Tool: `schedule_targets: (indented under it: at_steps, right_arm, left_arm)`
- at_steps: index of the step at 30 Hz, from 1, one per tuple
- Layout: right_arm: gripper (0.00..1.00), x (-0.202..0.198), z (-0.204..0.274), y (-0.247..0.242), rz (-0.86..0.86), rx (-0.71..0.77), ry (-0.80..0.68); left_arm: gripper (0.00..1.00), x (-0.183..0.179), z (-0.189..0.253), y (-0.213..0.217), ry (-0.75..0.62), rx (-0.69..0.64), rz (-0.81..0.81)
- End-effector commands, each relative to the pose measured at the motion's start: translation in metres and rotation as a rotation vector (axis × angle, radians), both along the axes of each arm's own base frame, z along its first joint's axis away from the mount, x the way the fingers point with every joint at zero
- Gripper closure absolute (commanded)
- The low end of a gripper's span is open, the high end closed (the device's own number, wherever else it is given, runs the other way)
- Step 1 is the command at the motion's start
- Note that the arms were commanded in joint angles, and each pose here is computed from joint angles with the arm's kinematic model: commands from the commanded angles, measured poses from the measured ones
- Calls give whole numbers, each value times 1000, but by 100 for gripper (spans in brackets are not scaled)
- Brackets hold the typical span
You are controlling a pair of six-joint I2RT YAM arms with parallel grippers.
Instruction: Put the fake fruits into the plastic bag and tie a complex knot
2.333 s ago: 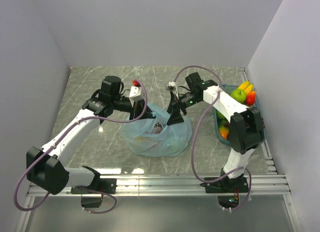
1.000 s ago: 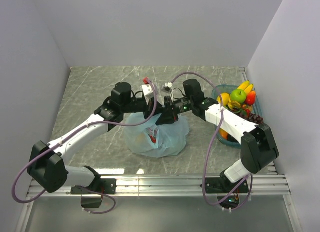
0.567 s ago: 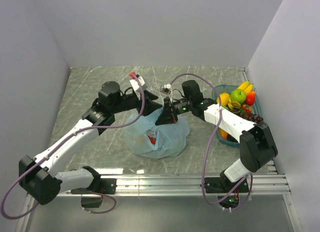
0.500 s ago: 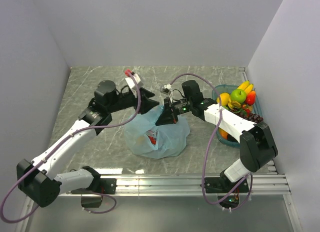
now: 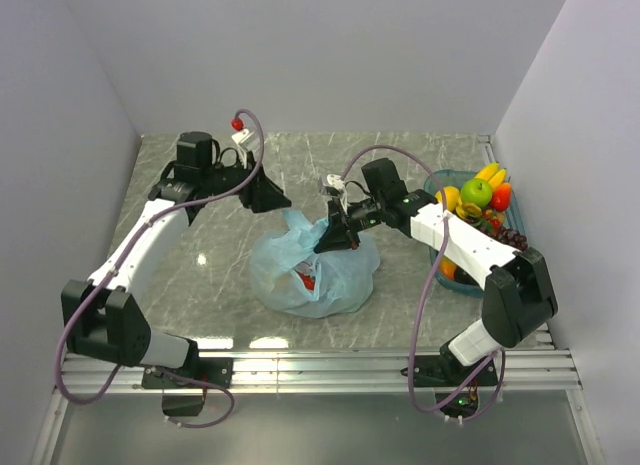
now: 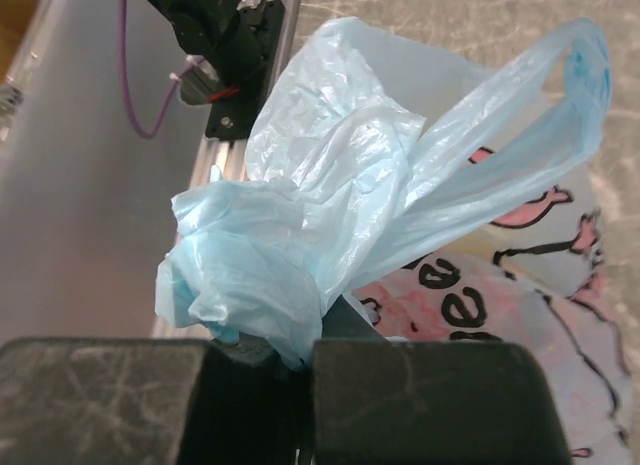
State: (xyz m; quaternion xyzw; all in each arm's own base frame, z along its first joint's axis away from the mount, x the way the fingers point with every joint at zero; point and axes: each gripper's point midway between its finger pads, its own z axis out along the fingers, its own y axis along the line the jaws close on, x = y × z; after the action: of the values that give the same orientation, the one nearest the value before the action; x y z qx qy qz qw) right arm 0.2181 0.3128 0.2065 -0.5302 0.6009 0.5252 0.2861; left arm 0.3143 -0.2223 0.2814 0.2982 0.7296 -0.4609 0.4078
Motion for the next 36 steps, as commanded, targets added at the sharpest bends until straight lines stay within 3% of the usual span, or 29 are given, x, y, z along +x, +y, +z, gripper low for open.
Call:
schedule_targets:
  at_steps: [1,7,10,11,12,15,16,17,20,24,28,30,31,32,33,35,36]
  right_arm:
    - [100,2,21,2,46,39,-156]
    - [100,4,22,3,61,35,-212]
    - [100,5,21,4,63,31,-218]
    - [100,6,21,3,58,30,-218]
    - [100,7,21,3,54,30,-219]
    - [100,7,22,3,53,37,-225]
    - [100,6,22,2,57,38,-227]
    - [100,5,23,3,63,41,-228]
    - [100,4,26,3,72,46,-235]
    - [100,3,28,3,82,50,-237]
    - [100,4,27,5,77,53,-230]
    - [100,5,25,5,72,48,-228]
    - [100,5,23,5,72,46,-229]
    - [100,6,21,4,69,41,-226]
    - [100,7,19,4,62,36,-215]
    - [100,7,16,5,60,35,-209]
    - [100,7,14,5,60,33,-208]
  left_arm:
    - [34,-26,11,-10,40,-57,-179]
    - [38,-35,7,-13,48,-81,-263]
    - [55,-39,11,-14,38,-108,-288]
    - [65,-40,10,-15,34,-109,-300]
    - [68,-43,11,-14,52,-106,-305]
    - [66,-46,7,-14,37,-90,-325]
    - [61,-42,6,-14,16,-74,-299]
    - [49,-42,6,-14,26,-76,-286]
    - [42,-37,5,-15,15,-73,-244]
    - [42,-21,-10,-18,11,-31,-186]
    - [47,-18,-14,-26,15,-41,-229]
    - [55,-25,-7,-29,-3,-49,-284]
    - [64,-27,-5,-30,-7,-53,-304]
    - [83,-30,-2,-30,-17,-58,-322]
    - [90,-32,5,-30,-22,-68,-336]
    - [100,-36,15,-30,-36,-78,-346]
    - [100,-38,19,-30,-39,-84,-348]
